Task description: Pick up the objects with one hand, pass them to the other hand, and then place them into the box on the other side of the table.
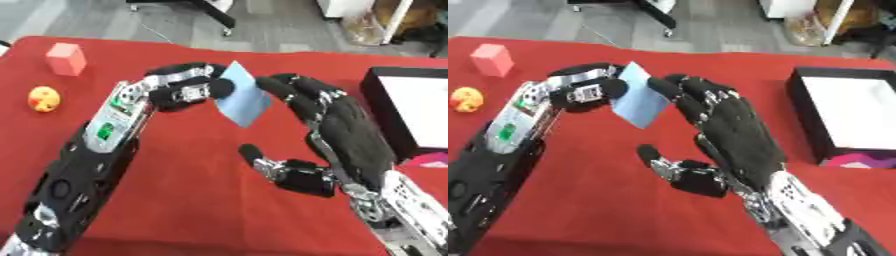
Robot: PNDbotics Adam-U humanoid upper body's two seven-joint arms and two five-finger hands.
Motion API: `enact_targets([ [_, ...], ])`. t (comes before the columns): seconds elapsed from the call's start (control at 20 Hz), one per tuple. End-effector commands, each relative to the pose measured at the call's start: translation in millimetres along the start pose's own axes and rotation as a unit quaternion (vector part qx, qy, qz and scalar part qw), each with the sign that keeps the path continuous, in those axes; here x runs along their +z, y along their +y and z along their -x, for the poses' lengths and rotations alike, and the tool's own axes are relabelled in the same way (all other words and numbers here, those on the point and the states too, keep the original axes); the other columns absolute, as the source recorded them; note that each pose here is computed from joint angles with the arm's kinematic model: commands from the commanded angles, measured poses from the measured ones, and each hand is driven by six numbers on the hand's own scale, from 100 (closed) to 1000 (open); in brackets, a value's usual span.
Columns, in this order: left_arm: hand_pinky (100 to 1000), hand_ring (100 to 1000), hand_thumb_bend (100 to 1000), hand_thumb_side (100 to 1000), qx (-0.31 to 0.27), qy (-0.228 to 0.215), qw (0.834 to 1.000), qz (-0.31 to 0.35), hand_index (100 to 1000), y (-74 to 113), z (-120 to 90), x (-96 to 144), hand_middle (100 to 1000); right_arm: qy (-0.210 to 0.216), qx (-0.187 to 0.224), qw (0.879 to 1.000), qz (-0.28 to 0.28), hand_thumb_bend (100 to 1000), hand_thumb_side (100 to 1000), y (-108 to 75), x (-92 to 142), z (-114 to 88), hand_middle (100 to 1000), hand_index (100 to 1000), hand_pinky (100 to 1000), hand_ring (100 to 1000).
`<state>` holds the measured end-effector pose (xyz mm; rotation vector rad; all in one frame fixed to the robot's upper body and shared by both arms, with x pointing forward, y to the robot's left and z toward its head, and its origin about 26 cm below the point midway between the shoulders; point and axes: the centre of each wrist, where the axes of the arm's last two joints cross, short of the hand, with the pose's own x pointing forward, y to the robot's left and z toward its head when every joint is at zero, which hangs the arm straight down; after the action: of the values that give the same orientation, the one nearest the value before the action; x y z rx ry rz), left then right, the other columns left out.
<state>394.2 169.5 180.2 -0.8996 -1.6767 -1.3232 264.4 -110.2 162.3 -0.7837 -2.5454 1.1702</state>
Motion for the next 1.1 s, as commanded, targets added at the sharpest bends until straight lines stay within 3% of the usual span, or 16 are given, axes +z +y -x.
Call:
enact_targets([
  [0.05, 664, 575, 100, 752, 0.002, -0.015, 1.000, 0.009, 559, 6.2, -19, -2, 471, -0.012, 0.004, 1.000, 0.004, 408, 386, -7.0, -3, -1, 724, 881, 470, 684],
  [0.75, 674, 586, 100, 774, 0.003, 0.014, 0.999, 0.028, 567, 4.5, -11, -7, 479, -0.014, 0.013, 1.000, 0.013, 388, 380, -8.0, -6, -1, 714, 872, 415, 667],
  [1.1, 674, 589, 100, 791, 0.005, 0.038, 0.999, 0.022, 568, 7.1, -4, 1, 481, -0.021, 0.042, 0.998, 0.032, 393, 370, -10.0, -7, 1, 714, 863, 450, 655],
])
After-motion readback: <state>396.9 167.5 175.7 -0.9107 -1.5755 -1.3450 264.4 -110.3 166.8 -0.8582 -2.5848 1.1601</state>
